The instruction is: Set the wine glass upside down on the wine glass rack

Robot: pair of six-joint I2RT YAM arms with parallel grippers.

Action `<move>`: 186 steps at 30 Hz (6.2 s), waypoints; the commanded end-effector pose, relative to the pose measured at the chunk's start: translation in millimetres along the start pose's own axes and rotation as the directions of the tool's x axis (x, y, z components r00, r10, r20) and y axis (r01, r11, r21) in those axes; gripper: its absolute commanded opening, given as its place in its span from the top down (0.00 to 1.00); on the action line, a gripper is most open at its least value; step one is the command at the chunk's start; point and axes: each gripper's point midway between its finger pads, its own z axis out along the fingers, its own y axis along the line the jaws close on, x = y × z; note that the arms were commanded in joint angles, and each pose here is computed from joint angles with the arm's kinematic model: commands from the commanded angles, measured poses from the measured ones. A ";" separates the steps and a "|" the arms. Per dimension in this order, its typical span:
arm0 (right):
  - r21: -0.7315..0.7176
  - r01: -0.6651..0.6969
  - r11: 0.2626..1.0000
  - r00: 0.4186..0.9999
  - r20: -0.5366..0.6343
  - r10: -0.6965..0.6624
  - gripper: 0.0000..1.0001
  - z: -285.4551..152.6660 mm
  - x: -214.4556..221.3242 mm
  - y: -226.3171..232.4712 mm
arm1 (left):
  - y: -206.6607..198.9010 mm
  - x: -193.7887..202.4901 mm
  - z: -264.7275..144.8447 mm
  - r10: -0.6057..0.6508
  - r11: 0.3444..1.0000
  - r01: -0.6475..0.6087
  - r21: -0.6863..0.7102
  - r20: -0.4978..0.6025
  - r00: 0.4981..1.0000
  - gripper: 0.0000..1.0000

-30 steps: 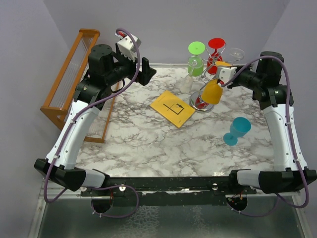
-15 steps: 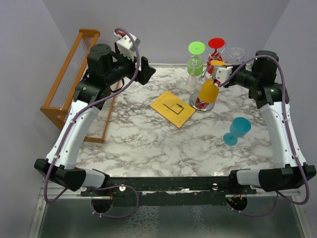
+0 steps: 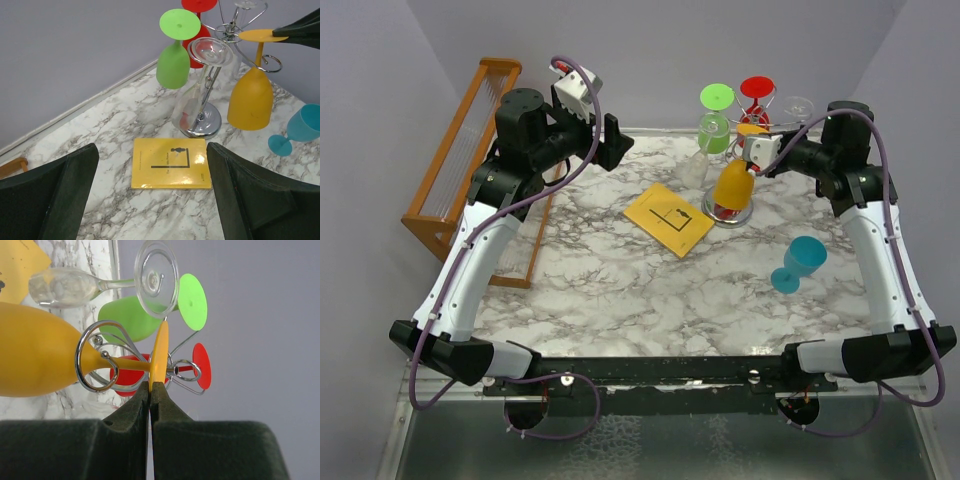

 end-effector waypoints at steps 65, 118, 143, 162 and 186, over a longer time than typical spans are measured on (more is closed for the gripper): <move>-0.003 -0.125 0.992 0.987 -0.099 0.124 0.84 -24.9 -0.3 29.0 | -11.2 1.7 -0.1 0.014 0.997 -0.015 0.078 0.018 1.000 0.08; 0.448 -0.816 0.365 0.123 -0.484 0.867 0.85 -109.9 127.8 240.4 | -16.8 32.9 8.3 -0.005 0.991 0.010 0.133 -0.040 0.999 0.09; -0.265 -0.733 0.626 0.597 0.190 0.779 0.99 -110.3 -81.3 90.2 | -24.2 49.3 19.4 -0.113 0.977 0.124 0.175 -0.072 0.991 0.09; -0.209 -0.707 0.675 0.546 0.444 0.710 0.99 -90.0 -128.3 -31.6 | -94.2 28.1 24.4 -0.358 0.815 0.389 0.430 -0.154 0.921 0.20; -0.047 -0.714 0.698 0.630 0.392 0.671 0.99 -58.4 -112.1 -47.8 | -86.3 44.4 43.4 -0.264 0.913 0.296 0.281 -0.147 0.953 0.45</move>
